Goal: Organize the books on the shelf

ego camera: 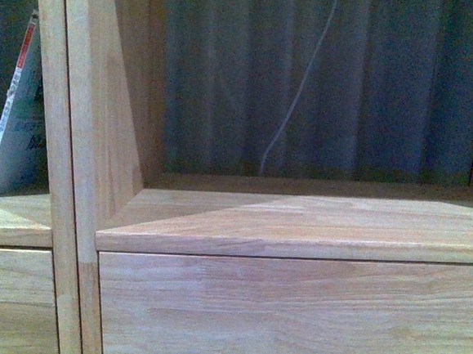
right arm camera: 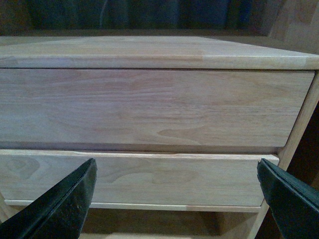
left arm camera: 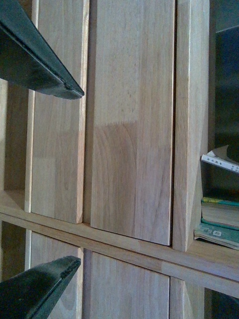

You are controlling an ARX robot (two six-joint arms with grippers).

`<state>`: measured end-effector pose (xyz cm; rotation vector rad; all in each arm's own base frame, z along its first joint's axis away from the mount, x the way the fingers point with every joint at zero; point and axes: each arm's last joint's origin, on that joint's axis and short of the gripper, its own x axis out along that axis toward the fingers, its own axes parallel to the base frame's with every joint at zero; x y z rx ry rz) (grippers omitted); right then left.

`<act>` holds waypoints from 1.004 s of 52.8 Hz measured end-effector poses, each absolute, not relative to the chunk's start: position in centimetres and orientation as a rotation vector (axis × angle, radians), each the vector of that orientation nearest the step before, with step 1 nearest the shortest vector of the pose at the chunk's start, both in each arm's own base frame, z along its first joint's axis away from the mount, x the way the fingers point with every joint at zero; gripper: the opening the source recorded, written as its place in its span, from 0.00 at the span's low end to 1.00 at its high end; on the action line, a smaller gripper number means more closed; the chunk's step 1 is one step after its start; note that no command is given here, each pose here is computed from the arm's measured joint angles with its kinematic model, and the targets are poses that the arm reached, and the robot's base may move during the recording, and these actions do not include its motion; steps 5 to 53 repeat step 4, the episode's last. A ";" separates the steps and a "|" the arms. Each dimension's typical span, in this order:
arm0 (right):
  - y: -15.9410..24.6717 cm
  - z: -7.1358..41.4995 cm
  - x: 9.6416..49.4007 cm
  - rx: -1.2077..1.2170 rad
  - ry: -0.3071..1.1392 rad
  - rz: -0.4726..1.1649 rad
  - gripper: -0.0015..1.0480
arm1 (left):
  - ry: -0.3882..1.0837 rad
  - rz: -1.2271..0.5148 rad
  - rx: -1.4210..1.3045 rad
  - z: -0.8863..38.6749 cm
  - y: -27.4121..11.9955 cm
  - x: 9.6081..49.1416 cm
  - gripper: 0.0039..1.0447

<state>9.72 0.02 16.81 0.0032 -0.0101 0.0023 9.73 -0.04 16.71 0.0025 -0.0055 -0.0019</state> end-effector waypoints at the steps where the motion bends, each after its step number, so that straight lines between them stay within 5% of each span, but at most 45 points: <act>1: 0.0 16.8 9.7 0.003 -0.010 0.002 0.93 | -0.006 -0.002 0.003 16.7 0.0 9.7 0.93; 53: 0.0 16.8 9.7 0.003 -0.010 0.002 0.93 | -0.006 -0.002 0.003 16.7 0.0 9.7 0.93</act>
